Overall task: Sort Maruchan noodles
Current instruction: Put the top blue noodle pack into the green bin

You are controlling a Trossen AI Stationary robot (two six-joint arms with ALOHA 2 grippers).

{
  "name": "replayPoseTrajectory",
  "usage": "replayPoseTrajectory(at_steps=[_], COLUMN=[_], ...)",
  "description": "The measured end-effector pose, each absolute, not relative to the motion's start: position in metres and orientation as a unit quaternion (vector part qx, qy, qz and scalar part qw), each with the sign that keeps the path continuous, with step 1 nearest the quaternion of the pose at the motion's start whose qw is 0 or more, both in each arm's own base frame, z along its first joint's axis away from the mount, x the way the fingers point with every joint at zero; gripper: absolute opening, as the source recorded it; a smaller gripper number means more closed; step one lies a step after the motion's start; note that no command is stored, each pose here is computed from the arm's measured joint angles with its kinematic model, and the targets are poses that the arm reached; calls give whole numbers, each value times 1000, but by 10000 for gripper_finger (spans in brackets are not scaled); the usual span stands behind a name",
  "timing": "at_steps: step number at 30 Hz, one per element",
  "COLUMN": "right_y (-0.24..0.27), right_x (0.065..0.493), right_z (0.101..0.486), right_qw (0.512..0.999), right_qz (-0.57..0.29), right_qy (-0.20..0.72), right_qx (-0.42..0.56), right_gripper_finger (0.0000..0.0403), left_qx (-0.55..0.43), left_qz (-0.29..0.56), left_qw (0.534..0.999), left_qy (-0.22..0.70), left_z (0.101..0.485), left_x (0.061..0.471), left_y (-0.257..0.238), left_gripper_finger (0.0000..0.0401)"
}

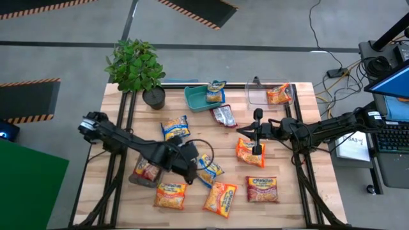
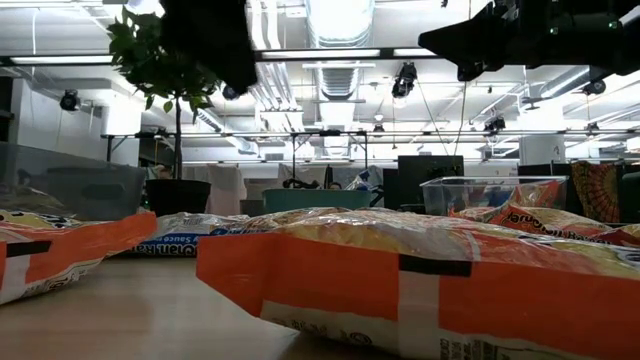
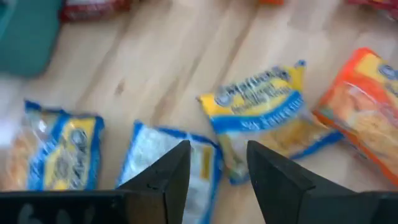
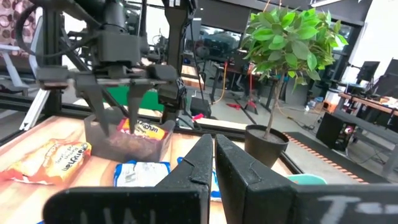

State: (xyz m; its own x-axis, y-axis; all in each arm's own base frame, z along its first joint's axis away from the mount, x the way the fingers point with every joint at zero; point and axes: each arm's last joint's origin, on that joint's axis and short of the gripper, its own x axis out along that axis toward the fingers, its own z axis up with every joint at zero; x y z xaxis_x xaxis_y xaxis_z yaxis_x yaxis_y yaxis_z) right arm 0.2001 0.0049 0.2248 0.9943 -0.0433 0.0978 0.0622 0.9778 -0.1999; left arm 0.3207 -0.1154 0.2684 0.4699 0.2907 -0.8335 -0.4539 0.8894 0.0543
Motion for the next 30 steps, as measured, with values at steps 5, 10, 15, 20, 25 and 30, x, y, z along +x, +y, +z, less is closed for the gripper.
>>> replayPoseTrajectory(at_steps=[5, 10, 15, 20, 25, 30], right_y=[4, 3, 2, 1, 1, 1], right_x=[200, 200, 200, 200, 201, 201], right_z=[225, 225, 224, 221, 220, 219], right_qw=[993, 993, 994, 994, 995, 996], right_qz=[-30, -32, -34, -34, -33, -33], right_qy=[-46, -46, -44, -28, -20, -15], right_qx=[-102, -101, -98, -96, -92, -87], right_gripper_finger=[9, 9, 9, 9, 9, 9], left_qx=[-64, -102, -165, -211, -229, -219], left_qz=[254, 335, 370, 411, 436, 448], left_qw=[829, 791, 785, 769, 748, 731], left_qy=[494, 502, 469, 443, 446, 465], left_z=[245, 216, 197, 190, 176, 155], left_x=[322, 320, 324, 323, 323, 329], left_y=[-85, -35, 7, 27, 30, 28], left_gripper_finger=[119, 107, 127, 176, 215, 224])
